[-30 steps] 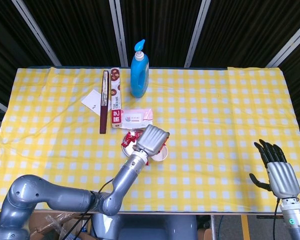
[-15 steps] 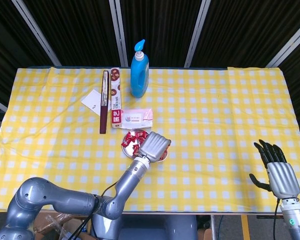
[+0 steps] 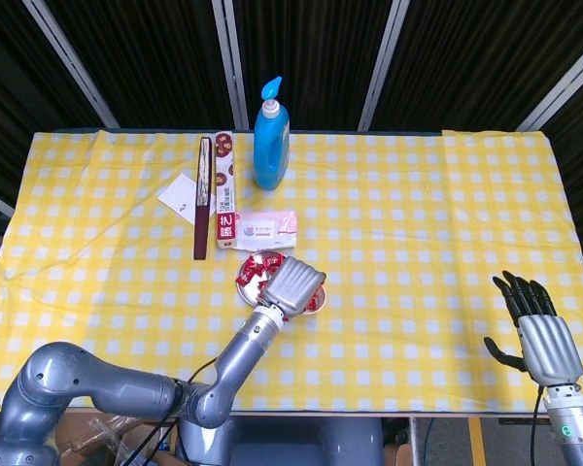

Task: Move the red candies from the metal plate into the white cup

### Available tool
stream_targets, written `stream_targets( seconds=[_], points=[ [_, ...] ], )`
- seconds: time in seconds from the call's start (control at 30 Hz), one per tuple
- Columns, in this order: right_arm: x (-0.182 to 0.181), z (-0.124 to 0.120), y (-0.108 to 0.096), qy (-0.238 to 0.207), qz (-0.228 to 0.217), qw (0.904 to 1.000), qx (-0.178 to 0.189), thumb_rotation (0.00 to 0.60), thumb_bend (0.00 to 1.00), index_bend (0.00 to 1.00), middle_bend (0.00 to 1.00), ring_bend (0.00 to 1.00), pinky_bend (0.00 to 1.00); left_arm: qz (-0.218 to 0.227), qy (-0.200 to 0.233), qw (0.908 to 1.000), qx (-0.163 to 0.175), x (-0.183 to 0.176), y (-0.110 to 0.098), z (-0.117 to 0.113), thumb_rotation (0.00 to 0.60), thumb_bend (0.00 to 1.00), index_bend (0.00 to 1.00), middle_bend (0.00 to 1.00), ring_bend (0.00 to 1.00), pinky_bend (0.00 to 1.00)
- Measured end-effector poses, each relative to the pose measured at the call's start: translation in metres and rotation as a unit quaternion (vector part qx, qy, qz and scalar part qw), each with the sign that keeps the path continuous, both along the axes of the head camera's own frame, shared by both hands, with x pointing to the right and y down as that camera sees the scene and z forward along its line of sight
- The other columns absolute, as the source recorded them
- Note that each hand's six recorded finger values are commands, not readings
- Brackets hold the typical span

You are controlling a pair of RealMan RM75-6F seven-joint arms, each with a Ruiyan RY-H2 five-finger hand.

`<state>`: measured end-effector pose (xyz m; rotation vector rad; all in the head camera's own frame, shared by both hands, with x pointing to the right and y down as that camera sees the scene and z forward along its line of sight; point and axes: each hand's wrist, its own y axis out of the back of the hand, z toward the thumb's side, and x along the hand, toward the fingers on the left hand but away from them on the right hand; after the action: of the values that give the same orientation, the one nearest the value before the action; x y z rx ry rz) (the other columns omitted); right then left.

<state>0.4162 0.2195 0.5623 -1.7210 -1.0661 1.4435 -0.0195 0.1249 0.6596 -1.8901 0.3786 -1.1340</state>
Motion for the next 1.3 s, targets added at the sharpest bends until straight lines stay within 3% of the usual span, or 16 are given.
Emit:
stream_targets(
  seconds=[0.33, 1.0, 1.13, 1.3],
  points=[
    [0.000, 0.000, 0.000, -0.001, 0.000, 1.0000, 0.001, 0.600, 0.36, 0.00, 0.00, 0.00, 0.00, 0.005, -0.020, 0.9997, -0.009, -0.004, 0.001, -0.001, 0.600, 0.36, 0.44, 0.47, 0.86, 0.92],
    [0.000, -0.001, 0.000, -0.001, 0.001, 1.0000, 0.002, 0.600, 0.36, 0.00, 0.00, 0.00, 0.00, -0.016, 0.023, 0.9996, -0.001, -0.003, -0.007, -0.022, 0.600, 0.34, 0.38, 0.38, 0.86, 0.92],
    [0.000, -0.001, 0.000, -0.002, 0.001, 1.0000, 0.002, 0.600, 0.36, 0.00, 0.00, 0.00, 0.00, -0.025, 0.019, 0.9995, 0.008, -0.012, -0.013, -0.025, 0.600, 0.25, 0.31, 0.32, 0.86, 0.92],
    [-0.001, -0.001, 0.000, -0.003, -0.002, 1.0000, 0.001, 0.600, 0.36, 0.00, 0.00, 0.00, 0.00, -0.038, -0.022, 0.9989, 0.017, -0.042, -0.025, -0.019, 0.600, 0.17, 0.21, 0.26, 0.86, 0.92]
  ],
)
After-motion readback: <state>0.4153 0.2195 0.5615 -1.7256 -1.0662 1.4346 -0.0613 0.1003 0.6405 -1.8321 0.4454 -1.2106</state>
